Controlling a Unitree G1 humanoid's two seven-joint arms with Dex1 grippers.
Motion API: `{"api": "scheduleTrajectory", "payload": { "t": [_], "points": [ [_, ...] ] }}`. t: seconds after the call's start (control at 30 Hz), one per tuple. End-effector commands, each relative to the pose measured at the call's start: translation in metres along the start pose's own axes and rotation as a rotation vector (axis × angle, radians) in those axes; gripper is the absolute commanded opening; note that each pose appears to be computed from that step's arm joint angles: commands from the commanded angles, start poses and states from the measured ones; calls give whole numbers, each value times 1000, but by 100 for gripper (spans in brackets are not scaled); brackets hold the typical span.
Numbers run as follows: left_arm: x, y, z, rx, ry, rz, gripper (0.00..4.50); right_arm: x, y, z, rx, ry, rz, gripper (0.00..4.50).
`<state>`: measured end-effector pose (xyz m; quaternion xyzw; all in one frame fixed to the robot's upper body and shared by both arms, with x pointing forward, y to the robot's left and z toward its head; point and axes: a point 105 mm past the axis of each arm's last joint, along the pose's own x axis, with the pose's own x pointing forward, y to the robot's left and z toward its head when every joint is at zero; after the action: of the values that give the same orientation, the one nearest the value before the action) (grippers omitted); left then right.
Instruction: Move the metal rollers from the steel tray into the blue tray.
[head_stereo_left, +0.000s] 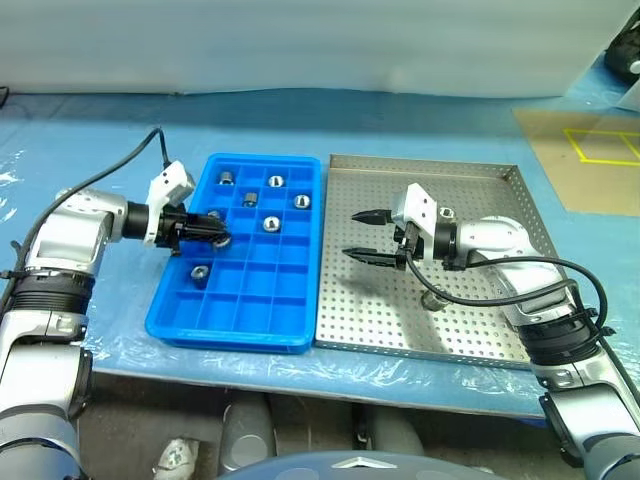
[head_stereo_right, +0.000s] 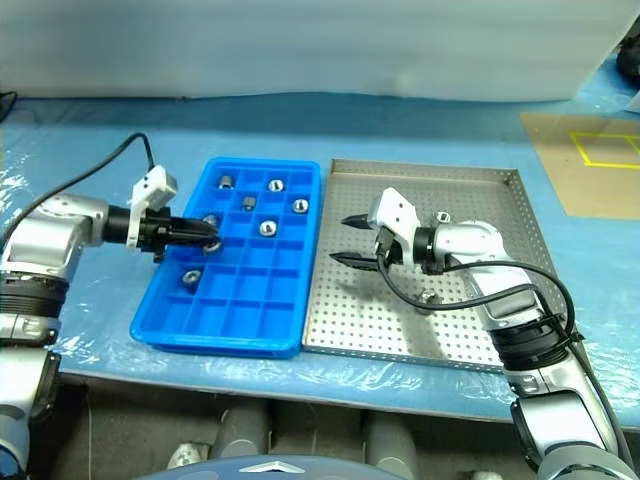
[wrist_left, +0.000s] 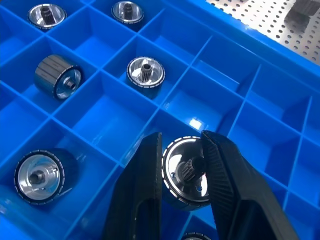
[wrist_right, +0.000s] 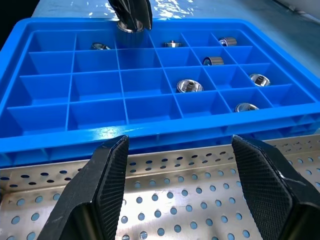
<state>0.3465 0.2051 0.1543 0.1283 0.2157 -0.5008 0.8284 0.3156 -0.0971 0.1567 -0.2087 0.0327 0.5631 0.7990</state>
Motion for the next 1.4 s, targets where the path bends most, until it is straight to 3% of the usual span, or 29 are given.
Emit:
{"api": "scheduleTrajectory", "payload": {
  "t": [0.03, 0.23, 0.43, 0.47, 0.53, 0.57, 0.77, 0.93, 1.1, 1.4],
  "points": [
    [6, 1, 9, 19, -50, 34, 87, -3, -4, 12, -47, -24, -6, 336],
    [22, 0, 0, -9, -46, 21, 87, -7, -2, 9, -43, -13, -20, 336],
    [19, 2, -11, 23, 7, 24, 87, -10, -2, 8, -37, -9, -40, 336],
    [18, 5, -9, 26, 6, 40, 159, -10, -2, 8, -35, -9, -44, 336],
    [16, 10, -5, 18, 4, 64, 217, -11, -3, 8, -33, -9, -48, 336],
    [15, 10, -2, 28, -2, 57, 248, -11, -3, 8, -33, -9, -49, 336],
    [7, 18, 29, 133, -40, 80, 248, -11, -4, 8, -34, -10, -59, 336],
    [11, 15, 72, 237, -126, 39, 248, -14, -5, 8, -33, -8, -79, 336],
    [52, 2, 115, 333, -186, -90, 248, -40, -13, 5, -27, 25, -189, 336],
    [139, -33, 131, 396, -162, -256, 248, -98, -10, -6, 7, 120, -430, 336]
  ]
}}
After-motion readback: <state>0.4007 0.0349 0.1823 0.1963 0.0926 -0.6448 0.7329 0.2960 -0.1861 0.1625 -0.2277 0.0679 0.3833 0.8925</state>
